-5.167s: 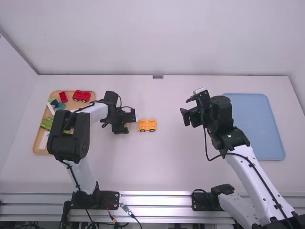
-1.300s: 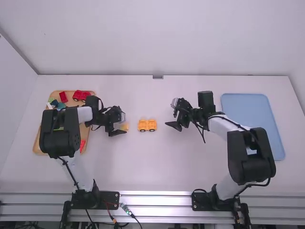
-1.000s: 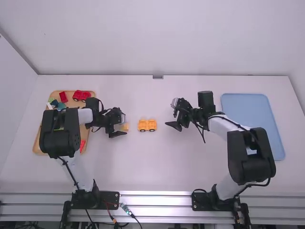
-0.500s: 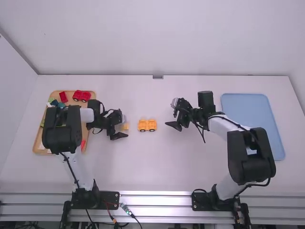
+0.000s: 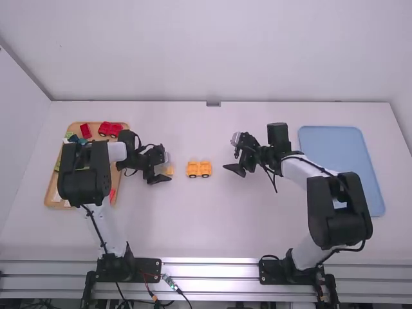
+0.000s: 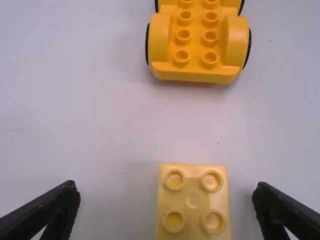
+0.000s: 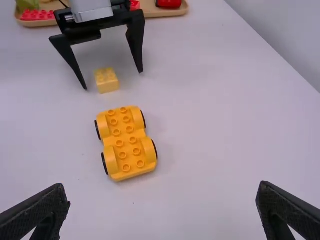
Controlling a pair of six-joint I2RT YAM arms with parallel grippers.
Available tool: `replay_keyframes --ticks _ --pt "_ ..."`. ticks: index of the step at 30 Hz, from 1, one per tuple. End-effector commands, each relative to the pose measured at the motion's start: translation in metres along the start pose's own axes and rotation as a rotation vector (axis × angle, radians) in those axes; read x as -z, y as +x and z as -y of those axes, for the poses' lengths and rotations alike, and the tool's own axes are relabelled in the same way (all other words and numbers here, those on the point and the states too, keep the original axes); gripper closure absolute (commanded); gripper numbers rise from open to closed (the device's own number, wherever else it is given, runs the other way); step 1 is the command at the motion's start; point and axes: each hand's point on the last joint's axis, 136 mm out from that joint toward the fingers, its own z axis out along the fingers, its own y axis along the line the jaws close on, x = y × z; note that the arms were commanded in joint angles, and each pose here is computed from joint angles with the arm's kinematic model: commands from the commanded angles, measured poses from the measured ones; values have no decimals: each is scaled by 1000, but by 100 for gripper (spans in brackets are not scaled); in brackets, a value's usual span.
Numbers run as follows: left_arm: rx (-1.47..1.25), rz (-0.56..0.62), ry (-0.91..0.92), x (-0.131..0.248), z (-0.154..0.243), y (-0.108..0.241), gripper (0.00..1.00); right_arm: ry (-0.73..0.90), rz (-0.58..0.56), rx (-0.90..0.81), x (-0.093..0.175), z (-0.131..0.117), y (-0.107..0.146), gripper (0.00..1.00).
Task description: Assemble lego blocks to make yellow taxi
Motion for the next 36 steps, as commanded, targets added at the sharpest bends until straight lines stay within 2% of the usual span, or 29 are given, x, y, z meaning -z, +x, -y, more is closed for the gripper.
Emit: replay_keyframes --ticks 1,13,14,24,32,36 --pt "22 14 28 -6 13 4 14 -7 14 5 -1 2 -6 1" --pt "37 12 33 -6 14 4 33 -7 14 5 -1 2 -6 1" --pt "38 13 35 -6 14 3 37 -7 14 5 -1 2 -6 1" --pt "45 13 42 -4 13 2 44 -9 16 5 -1 2 -6 1" --pt "37 14 39 -4 13 2 55 -9 16 4 -1 2 -6 1" --pt "36 15 34 -4 11 1 55 -8 15 5 -1 2 -6 1"
